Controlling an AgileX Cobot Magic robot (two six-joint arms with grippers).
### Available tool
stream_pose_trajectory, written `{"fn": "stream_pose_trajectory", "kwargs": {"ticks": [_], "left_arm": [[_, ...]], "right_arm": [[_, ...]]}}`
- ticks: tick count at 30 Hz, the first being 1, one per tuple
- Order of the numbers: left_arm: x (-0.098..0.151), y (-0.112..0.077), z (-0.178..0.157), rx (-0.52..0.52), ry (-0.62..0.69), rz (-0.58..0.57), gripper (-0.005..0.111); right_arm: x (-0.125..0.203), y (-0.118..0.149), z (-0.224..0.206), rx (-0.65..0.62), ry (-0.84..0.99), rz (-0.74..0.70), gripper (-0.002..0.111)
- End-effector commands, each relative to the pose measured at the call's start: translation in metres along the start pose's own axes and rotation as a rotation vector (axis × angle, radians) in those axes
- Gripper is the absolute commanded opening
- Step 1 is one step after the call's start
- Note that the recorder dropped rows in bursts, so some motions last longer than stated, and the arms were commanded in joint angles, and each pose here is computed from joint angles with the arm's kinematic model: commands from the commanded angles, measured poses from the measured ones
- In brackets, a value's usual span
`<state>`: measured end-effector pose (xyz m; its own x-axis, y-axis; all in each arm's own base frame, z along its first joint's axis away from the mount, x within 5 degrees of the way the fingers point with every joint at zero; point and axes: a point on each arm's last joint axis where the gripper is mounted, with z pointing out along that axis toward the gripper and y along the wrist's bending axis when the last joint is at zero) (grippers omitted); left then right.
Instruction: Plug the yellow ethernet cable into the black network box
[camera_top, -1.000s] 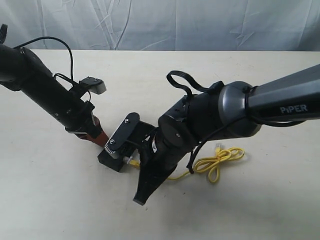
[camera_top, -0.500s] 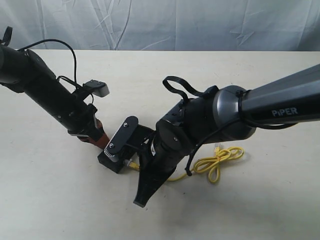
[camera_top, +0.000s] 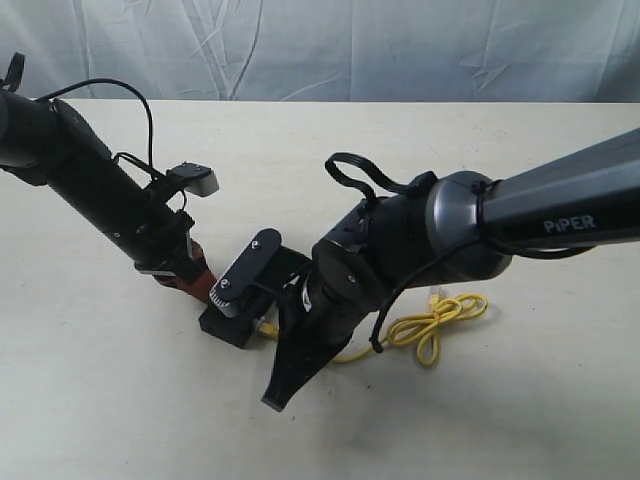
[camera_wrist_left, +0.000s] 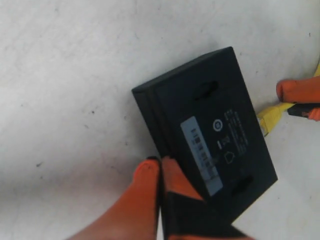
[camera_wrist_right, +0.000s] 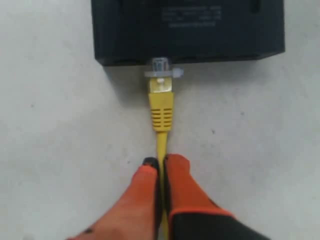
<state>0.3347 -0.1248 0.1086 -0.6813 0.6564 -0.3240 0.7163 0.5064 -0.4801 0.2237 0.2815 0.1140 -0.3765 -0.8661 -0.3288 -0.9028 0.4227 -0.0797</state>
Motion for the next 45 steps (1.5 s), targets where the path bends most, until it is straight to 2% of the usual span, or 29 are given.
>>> {"fn": "stream_pose_trajectory", "kwargs": {"ticks": [1,10,13,14,17,21,25,27,28,31,32,34,39,42,45], "left_arm": [[-0.002,-0.004,0.0,0.039,-0.005,-0.006,0.0],[-0.001,-0.003,0.001,0.028,0.004,0.003,0.0],[0.0,-0.003,0.001,0.024,0.013,0.009,0.0],[0.0,-0.003,0.001,0.022,0.012,0.009,0.0],[0.0,0.0,0.001,-0.003,0.01,0.014,0.0],[0.0,0.003,-0.008,-0.056,0.005,0.012,0.0],[0.001,0.011,-0.043,-0.202,-0.062,-0.131,0.0],[0.002,0.009,-0.069,-0.271,-0.111,-0.195,0.0],[0.002,0.005,-0.083,-0.305,-0.134,-0.204,0.0],[0.007,-0.011,-0.119,-0.439,-0.242,-0.268,0.0],[0.011,-0.018,-0.13,-0.494,-0.281,-0.277,0.0],[0.021,-0.036,-0.147,-0.585,-0.349,-0.273,0.0],[0.06,-0.098,-0.176,-0.742,-0.509,-0.176,0.0],[0.087,-0.129,-0.184,-0.839,-0.635,-0.122,0.0],[0.113,-0.157,-0.185,-0.898,-0.741,-0.08,0.0]], "right_arm": [[-0.001,-0.001,0.005,0.012,-0.031,-0.004,-0.001],[-0.003,-0.001,0.005,0.014,-0.046,0.001,0.0],[-0.003,-0.001,0.004,0.014,-0.047,0.001,0.017],[-0.003,-0.001,0.004,0.014,-0.047,0.001,0.027],[-0.003,-0.001,0.004,0.014,-0.049,0.001,0.044],[-0.005,-0.002,-0.004,0.015,-0.058,0.042,0.045],[-0.008,-0.005,-0.026,0.018,-0.08,0.128,0.045],[-0.007,-0.013,-0.04,0.022,-0.093,0.19,0.04],[-0.006,-0.018,-0.045,0.023,-0.096,0.232,0.035],[0.004,-0.045,-0.067,0.034,-0.1,0.422,0.005],[0.009,-0.055,-0.075,0.037,-0.1,0.492,0.0],[0.019,-0.072,-0.09,0.035,-0.104,0.599,0.0],[0.053,-0.103,-0.135,0.06,-0.12,0.776,0.0],[0.078,-0.108,-0.167,0.122,-0.217,0.835,0.0],[0.104,-0.099,-0.19,0.197,-0.335,0.856,0.0]]}}
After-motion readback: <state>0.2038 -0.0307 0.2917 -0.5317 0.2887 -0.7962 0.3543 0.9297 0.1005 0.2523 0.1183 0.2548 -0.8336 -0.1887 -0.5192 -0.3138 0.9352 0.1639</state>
